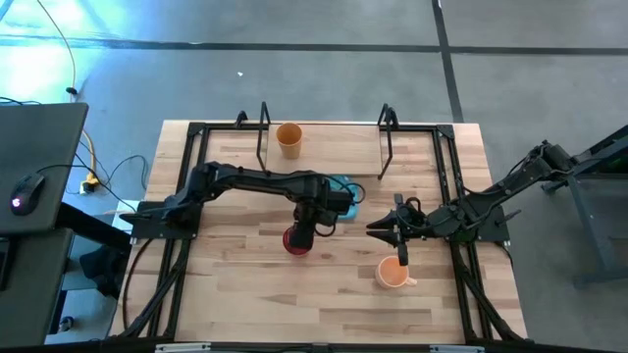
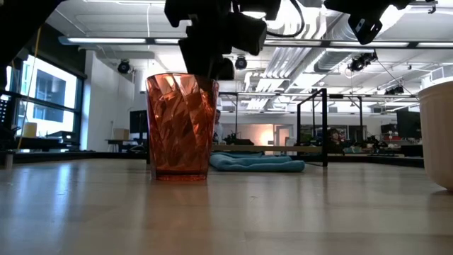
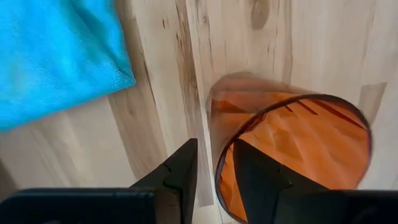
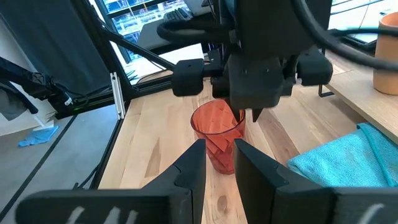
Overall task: Stack small to large cups/mugs on shelf
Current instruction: Put the orange cup on the shelf
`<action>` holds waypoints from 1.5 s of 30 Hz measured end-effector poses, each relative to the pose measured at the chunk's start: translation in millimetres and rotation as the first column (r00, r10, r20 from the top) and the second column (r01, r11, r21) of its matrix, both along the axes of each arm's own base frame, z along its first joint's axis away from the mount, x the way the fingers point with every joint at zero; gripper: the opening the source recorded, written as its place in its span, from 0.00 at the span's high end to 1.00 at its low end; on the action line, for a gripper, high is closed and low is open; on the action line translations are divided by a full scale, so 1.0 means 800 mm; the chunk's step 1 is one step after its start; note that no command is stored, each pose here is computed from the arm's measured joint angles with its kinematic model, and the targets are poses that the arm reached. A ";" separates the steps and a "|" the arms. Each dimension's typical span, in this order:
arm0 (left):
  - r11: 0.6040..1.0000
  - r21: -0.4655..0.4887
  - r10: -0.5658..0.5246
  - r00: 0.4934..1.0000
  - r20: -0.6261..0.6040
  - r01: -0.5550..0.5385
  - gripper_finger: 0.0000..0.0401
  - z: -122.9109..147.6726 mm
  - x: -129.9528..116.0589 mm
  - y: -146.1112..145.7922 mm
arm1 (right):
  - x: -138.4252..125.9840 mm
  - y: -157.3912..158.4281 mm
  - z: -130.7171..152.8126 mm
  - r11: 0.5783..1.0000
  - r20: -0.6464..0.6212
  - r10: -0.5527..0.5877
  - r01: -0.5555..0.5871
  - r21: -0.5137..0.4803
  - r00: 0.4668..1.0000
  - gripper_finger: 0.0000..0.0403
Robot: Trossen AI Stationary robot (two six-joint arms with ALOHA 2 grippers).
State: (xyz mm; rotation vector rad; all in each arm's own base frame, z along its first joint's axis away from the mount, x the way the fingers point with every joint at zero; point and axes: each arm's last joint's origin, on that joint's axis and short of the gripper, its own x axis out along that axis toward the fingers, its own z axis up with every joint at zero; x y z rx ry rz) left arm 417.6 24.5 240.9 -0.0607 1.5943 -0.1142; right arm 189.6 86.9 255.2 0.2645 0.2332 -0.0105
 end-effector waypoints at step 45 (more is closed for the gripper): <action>0.979 0.022 0.194 0.956 0.219 -0.204 1.00 0.111 -0.018 0.106 | 0.000 -0.001 -0.001 0.999 -0.008 -0.004 0.004 -0.033 1.000 0.82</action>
